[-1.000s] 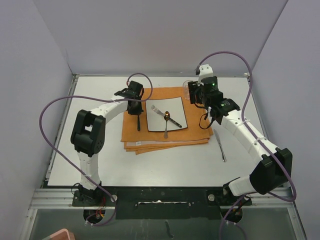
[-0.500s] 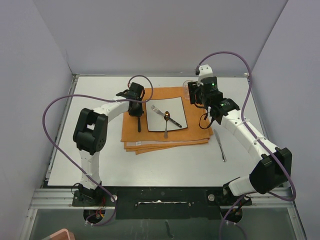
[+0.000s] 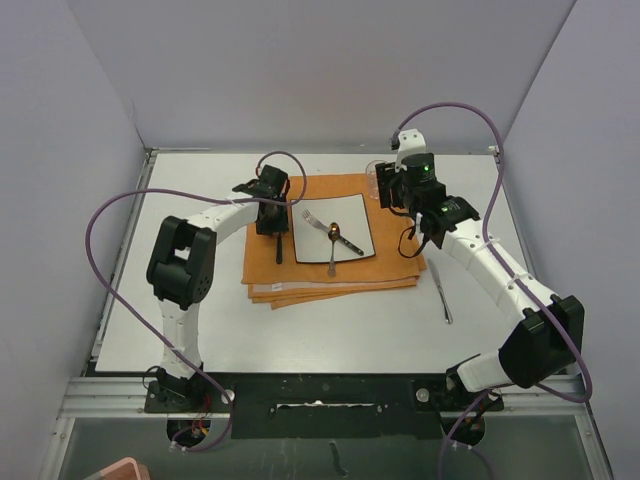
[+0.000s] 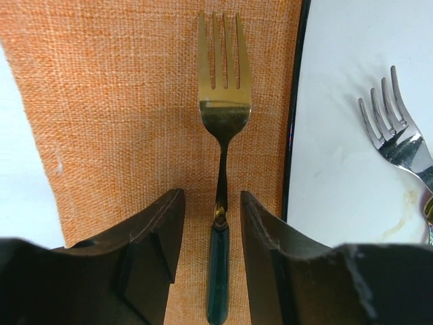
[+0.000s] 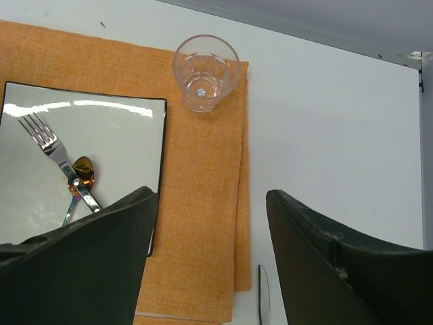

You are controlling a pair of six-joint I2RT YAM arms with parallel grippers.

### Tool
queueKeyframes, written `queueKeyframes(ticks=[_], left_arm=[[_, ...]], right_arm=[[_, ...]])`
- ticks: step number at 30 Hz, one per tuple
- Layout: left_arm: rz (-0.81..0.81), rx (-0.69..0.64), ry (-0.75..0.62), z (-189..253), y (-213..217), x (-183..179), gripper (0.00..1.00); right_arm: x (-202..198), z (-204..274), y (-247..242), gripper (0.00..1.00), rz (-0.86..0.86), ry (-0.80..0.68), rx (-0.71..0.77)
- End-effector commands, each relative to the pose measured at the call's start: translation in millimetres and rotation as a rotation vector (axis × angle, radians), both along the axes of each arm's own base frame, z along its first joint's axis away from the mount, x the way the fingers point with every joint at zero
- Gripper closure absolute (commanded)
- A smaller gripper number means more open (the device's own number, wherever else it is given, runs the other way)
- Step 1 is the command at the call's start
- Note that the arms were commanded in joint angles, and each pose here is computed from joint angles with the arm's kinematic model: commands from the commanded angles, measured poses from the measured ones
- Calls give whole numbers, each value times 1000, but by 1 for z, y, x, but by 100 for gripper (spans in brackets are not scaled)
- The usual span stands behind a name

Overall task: Set the dinner table for one person
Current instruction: Place the fork at the napkin.

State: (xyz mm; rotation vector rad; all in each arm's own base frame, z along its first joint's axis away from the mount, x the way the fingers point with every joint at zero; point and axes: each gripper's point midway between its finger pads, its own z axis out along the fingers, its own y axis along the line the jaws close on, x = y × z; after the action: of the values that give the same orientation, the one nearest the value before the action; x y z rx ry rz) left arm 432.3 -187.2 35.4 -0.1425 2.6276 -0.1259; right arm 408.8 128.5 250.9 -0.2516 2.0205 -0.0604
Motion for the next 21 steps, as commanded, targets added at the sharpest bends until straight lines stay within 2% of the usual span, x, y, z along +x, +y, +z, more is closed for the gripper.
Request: queueKeyframes(ticks=[1, 6, 9, 12, 15, 21], left_arm=[[-19, -23, -200, 102, -1, 22, 62], [-24, -50, -379, 197, 9, 16, 60], [-22, -49, -465, 233, 18, 3, 58], [-8, -31, -502, 243, 31, -14, 57], [17, -20, -518, 243, 43, -27, 57], [30, -15, -507, 237, 53, -42, 57]], right_arm=[[8, 29, 6, 32, 22, -73, 26], [8, 6, 20, 29, 116, -12, 10], [4, -23, 31, 29, 144, 68, 33], [-6, -58, 53, 34, 181, 184, 63], [-11, -89, 63, 39, 185, 287, 13], [-18, -113, 72, 41, 204, 347, -14]])
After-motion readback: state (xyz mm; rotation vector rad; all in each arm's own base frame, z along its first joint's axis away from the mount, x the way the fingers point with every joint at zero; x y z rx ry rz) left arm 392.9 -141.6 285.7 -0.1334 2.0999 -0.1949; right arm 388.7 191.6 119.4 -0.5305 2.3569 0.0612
